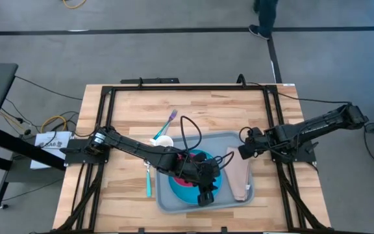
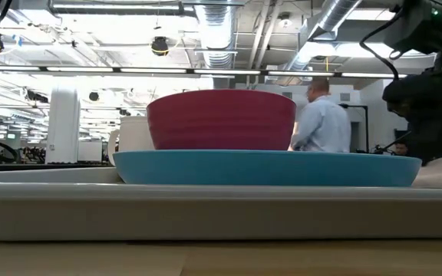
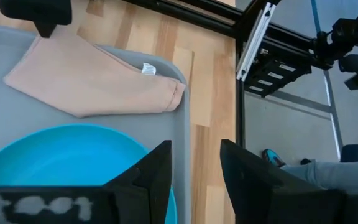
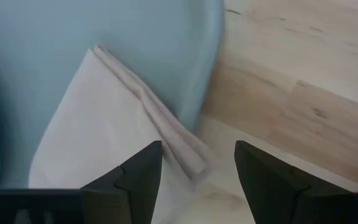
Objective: Set up tray
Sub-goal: Put the brown napkin on the gray tray
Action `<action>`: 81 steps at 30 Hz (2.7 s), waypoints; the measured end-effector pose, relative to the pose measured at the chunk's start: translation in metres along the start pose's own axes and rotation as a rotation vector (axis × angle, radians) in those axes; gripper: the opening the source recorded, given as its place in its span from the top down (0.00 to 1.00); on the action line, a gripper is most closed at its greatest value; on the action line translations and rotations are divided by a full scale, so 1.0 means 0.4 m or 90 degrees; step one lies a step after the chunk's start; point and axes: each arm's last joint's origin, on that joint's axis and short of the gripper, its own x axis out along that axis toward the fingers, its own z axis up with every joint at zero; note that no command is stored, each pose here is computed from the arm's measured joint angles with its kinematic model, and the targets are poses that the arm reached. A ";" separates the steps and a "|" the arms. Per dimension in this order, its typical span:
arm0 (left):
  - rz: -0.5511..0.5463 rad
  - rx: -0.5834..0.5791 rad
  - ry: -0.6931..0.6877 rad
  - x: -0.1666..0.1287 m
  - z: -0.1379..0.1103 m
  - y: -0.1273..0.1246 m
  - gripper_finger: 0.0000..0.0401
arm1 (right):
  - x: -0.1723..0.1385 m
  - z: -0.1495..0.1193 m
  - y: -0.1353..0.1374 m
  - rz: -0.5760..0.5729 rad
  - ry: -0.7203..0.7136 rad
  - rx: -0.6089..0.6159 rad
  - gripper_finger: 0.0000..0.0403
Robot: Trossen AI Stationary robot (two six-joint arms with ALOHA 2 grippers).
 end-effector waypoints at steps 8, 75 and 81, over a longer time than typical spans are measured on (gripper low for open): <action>-0.005 0.000 0.003 0.000 0.000 -0.001 0.69 | 0.052 -0.012 -0.022 0.032 0.015 0.094 0.53; -0.017 -0.001 0.010 0.000 -0.001 -0.002 0.69 | 0.057 -0.008 0.013 0.054 0.056 -0.010 0.62; -0.018 -0.013 0.011 0.000 -0.002 -0.003 0.69 | 0.058 -0.015 0.009 0.044 0.109 -0.015 0.53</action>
